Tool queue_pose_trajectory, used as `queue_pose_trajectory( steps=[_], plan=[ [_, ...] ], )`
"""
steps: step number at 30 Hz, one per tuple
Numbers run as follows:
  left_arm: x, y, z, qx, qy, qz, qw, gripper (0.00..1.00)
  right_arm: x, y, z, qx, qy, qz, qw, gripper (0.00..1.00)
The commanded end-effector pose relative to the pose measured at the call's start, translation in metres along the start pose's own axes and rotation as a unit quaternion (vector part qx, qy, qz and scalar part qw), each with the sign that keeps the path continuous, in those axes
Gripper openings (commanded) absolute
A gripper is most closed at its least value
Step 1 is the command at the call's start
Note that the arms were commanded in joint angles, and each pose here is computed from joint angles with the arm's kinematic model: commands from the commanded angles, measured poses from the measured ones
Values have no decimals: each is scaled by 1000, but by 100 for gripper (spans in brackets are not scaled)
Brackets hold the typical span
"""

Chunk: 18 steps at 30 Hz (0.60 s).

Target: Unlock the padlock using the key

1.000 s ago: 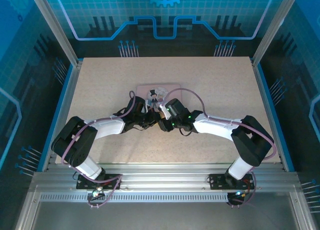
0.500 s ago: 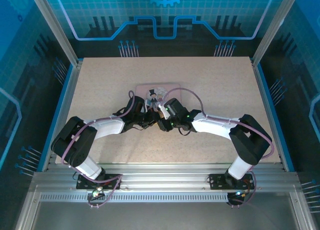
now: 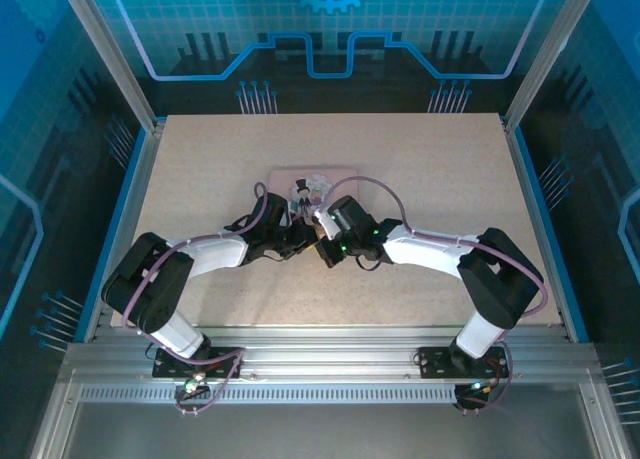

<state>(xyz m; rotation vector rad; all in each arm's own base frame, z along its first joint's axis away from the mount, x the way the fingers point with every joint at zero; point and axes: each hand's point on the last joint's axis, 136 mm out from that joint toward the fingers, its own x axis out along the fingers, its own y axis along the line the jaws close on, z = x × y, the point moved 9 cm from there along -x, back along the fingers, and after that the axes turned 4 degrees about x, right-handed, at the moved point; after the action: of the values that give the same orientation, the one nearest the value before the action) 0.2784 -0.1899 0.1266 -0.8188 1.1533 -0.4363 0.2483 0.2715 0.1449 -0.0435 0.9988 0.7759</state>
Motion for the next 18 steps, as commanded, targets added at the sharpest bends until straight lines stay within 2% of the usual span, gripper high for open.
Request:
queue_pose_trajectory(
  steps=[1, 3, 6, 8, 12, 18],
  plan=[
    [-10, -16, -1, 19, 5, -53, 998, 3, 12, -5, -5, 6, 12, 28, 1000, 0],
    [-8, -12, -3, 18, 4, -50, 999, 0, 14, -5, -6, 8, 19, 26, 999, 3],
    [-6, -9, -4, 15, 8, -47, 999, 0, 12, -8, -8, 13, 16, 11, 1000, 27],
    [-5, -9, -4, 14, 8, -49, 999, 0, 7, -9, -8, 13, 7, 0, 1000, 33],
    [-5, -12, -3, 16, 10, -52, 998, 0, -1, -9, -6, 4, 0, -19, 1000, 37],
    [-6, -15, -1, 17, 9, -57, 998, 0, 3, -9, -7, -3, 8, -32, 999, 37]
  ],
)
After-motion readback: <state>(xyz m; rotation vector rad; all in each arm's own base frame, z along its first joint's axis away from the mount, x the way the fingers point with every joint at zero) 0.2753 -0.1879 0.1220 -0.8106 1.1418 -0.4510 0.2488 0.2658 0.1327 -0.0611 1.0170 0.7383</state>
